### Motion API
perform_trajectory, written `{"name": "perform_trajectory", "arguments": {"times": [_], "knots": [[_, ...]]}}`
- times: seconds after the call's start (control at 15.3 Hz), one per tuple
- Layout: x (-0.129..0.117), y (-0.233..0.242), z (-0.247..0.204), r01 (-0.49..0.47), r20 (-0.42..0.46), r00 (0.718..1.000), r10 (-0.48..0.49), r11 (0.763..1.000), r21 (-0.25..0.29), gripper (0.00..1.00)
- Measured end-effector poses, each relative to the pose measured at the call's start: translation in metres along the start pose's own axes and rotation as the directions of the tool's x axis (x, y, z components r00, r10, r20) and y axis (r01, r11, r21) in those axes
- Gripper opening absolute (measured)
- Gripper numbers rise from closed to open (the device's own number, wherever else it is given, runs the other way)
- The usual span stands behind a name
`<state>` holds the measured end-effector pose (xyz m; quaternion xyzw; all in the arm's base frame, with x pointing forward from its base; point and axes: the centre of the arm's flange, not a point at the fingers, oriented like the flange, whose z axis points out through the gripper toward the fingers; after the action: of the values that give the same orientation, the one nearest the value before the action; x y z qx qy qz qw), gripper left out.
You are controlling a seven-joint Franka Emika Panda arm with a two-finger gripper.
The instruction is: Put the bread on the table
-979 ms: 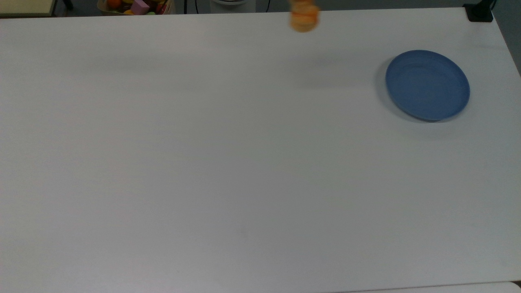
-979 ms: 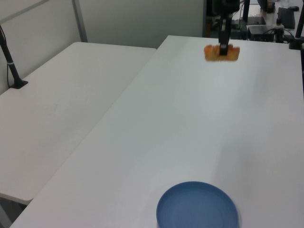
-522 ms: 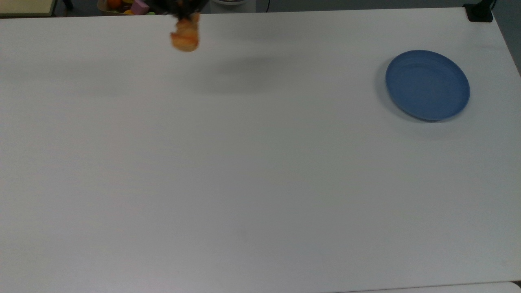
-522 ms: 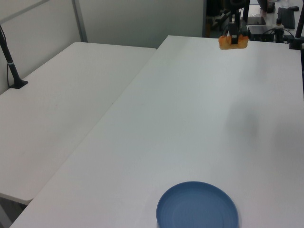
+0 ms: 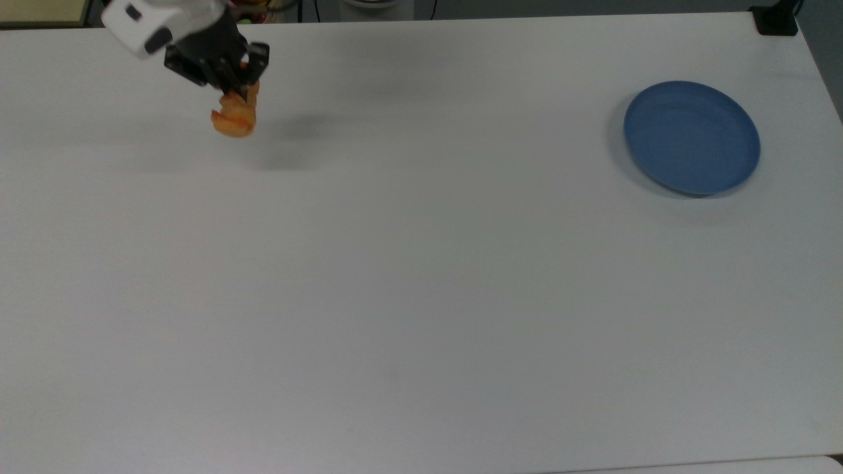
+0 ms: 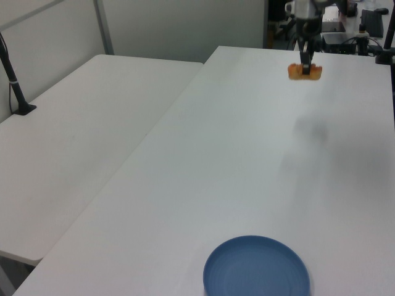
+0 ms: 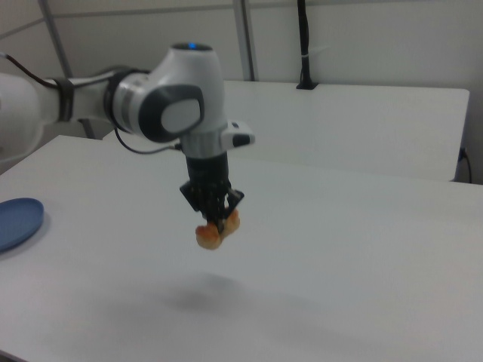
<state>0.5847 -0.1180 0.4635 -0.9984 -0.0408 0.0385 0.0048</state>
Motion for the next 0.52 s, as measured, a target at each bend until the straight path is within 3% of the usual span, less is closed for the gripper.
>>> {"name": "perform_trajectory", "arguments": {"times": [0.26, 0.52], "knots": [[0.018, -0.006, 0.056, 0.014, 0.053, 0.998, -0.013, 1.0, -0.007, 0.23], [0.021, -0.013, 0.094, 0.028, 0.109, 0.994, -0.027, 1.0, -0.008, 0.27]]}}
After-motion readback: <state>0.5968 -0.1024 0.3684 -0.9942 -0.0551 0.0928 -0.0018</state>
